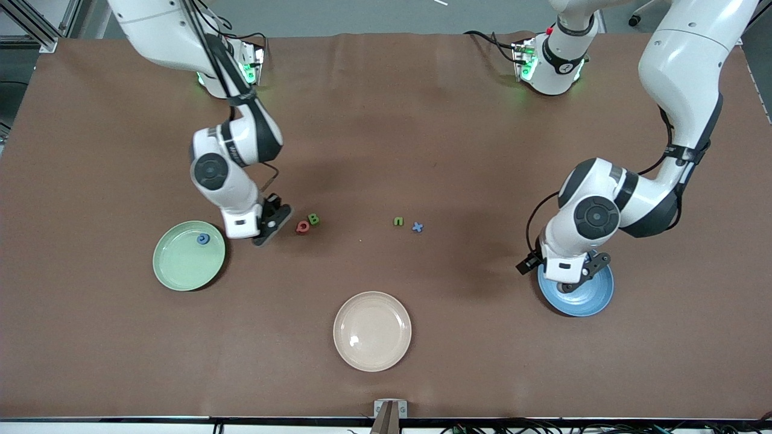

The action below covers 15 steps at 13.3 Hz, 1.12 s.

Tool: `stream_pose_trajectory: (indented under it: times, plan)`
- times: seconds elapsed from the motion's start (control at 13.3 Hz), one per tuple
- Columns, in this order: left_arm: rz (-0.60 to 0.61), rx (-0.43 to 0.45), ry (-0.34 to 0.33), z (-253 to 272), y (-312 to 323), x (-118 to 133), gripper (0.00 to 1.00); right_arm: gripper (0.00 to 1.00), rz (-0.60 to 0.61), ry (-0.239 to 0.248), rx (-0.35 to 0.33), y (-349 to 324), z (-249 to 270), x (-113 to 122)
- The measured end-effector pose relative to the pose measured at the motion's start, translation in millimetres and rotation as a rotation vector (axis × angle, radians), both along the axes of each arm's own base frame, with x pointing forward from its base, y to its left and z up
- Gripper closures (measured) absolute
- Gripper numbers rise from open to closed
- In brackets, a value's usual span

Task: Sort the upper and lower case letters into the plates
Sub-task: 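Place the N on the green plate while the left gripper grasps the blue x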

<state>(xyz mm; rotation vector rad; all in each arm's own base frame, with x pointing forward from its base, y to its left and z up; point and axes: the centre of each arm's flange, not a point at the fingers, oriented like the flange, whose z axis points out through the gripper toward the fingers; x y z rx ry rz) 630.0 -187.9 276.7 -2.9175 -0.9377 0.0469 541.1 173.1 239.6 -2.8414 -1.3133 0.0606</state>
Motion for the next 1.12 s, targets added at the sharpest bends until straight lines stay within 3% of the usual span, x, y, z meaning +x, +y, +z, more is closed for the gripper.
stream_pose_trajectory:
  times: [0.45,0.82,1.12]
  plan:
    - [0.013,-0.034,-0.006,10.5,-67.0,-24.1,0.03,0.67,-0.103,-0.044,-0.032,-150.0,38.8,42.4]
    - [0.140,-0.058,0.001,-1.8,-169.2,-60.5,0.04,0.67,-0.397,-0.052,-0.054,-156.7,19.6,73.5]
    - [0.264,-0.087,0.014,-30.7,-229.9,-91.8,0.11,0.67,-0.618,-0.004,-0.017,-150.8,-18.7,97.2]
